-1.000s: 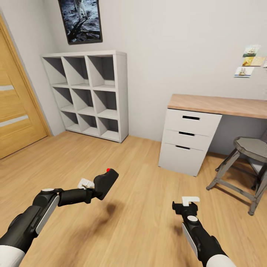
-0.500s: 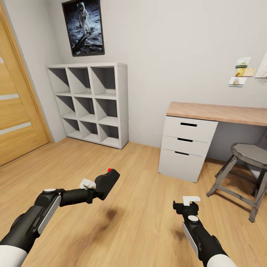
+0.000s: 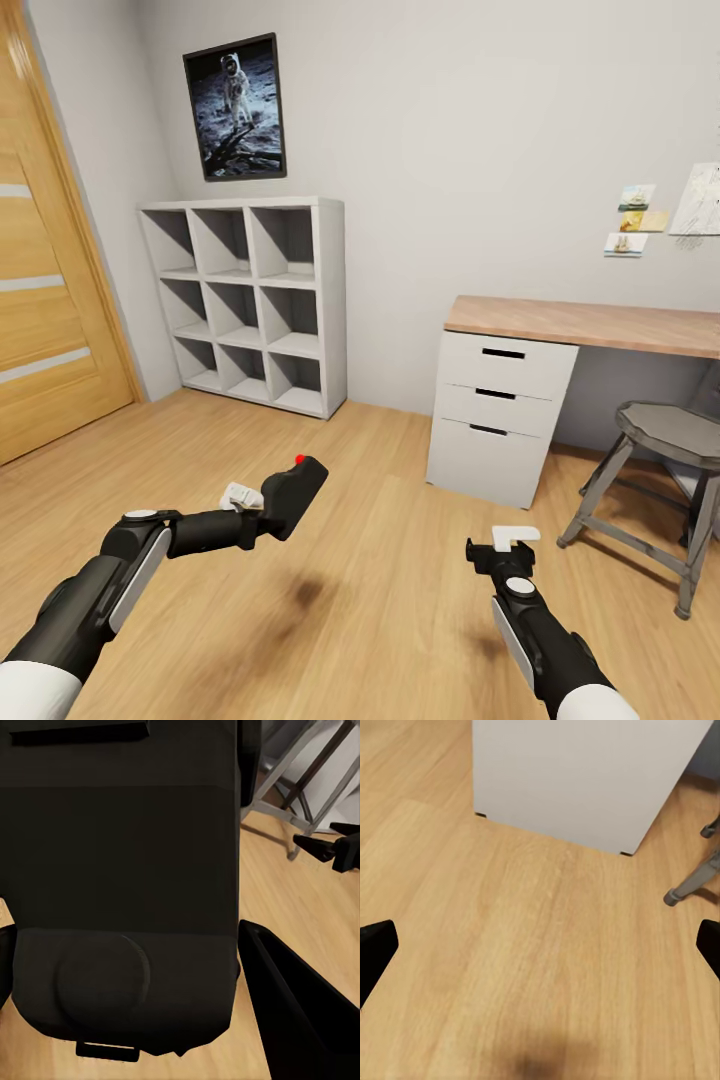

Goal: Attach the digital camera to the camera tripod in the bedroom.

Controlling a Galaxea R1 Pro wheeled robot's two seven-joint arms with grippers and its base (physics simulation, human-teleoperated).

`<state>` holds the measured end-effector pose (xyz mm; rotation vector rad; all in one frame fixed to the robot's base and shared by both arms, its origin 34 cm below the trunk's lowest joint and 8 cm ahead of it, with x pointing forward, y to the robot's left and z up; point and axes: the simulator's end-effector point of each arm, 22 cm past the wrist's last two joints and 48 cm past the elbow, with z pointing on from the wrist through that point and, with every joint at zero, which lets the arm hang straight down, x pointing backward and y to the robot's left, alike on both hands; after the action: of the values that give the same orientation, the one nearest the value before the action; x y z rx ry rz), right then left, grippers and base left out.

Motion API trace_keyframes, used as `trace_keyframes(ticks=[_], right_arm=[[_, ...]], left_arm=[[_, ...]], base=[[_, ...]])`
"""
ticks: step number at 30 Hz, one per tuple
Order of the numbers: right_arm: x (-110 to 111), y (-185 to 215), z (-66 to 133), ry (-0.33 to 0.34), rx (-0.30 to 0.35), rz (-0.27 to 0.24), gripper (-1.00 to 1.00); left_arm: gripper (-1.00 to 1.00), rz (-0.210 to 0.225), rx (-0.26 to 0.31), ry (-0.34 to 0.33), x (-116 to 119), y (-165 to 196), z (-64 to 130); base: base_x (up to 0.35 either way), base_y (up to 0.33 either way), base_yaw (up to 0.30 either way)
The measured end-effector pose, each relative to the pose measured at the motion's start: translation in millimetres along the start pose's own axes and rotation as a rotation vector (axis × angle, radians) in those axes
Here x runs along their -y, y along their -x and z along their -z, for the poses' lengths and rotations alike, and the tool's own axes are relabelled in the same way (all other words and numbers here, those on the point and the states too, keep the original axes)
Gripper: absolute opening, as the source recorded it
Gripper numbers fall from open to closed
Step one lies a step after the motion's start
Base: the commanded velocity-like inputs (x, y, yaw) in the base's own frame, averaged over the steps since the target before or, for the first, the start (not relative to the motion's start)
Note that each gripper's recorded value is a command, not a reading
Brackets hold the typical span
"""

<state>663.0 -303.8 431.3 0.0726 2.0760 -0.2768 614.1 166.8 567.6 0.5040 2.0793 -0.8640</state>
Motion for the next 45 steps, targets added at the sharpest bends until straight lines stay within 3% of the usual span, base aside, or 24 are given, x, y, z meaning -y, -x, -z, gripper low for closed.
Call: trace_keyframes(ticks=[45], right_arm=[[15.0, 98.8, 26.9, -0.004, 0.014, -0.004, 1.0]], left_arm=[[-1.0, -0.007, 0.016, -0.002, 28.3, 94.5, 30.4]], base=[[0.0, 0.0, 0.0]])
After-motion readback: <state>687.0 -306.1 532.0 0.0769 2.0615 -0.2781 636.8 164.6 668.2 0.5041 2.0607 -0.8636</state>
